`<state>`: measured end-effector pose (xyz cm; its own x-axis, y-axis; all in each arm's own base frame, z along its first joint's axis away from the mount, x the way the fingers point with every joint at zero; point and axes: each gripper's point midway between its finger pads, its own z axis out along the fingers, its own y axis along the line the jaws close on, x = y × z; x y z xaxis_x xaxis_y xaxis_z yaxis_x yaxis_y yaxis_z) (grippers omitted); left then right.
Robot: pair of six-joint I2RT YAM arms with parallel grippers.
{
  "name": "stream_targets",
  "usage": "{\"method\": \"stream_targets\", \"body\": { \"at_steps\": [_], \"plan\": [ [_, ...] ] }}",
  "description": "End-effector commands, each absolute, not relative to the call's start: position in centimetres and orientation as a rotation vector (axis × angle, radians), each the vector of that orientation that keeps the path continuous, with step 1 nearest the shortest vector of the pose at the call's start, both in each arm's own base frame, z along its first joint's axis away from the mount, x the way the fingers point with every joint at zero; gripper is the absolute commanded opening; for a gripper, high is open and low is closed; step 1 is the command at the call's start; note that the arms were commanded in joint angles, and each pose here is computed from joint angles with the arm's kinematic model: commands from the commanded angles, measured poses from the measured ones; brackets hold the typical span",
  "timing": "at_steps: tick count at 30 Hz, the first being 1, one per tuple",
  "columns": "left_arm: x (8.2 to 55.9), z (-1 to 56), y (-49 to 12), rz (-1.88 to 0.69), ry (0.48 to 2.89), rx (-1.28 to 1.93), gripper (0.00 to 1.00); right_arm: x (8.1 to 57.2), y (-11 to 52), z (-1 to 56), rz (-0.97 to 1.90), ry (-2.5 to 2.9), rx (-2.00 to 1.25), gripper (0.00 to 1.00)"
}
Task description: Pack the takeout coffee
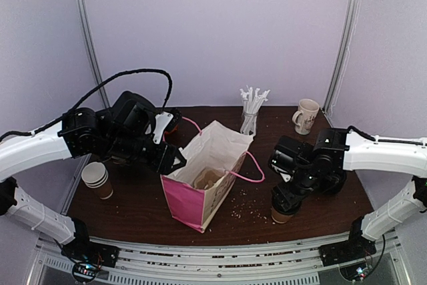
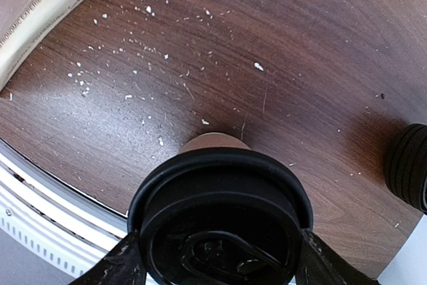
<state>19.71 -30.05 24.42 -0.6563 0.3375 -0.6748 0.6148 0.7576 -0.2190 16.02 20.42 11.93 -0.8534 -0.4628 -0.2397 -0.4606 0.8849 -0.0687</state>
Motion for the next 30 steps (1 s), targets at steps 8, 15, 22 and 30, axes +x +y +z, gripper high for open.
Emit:
{"method": "stream_targets", "body": {
  "at_steps": [8, 15, 22, 30],
  "plan": [
    [20.1, 26.5, -30.2, -0.617, 2.269, 0.685, 0.53, 17.7, 19.0, 18.0, -0.01, 2.662, -0.533, 0.63],
    [20.2, 27.5, -30.5, -0.627, 2.255, 0.688, 0.53, 19.1, 18.0, 23.5, 0.029, 2.538, -0.369, 0.62],
    [20.4, 27.6, -30.9, -0.625, 2.253, 0.7, 0.47, 20.1, 17.4, 29.8, 0.113, 2.408, -0.242, 0.62],
    [20.6, 27.9, -31.4, -0.609, 2.249, 0.73, 0.27, 20.1, 17.7, 33.0, 0.223, 2.344, -0.197, 0.61]
  ]
}}
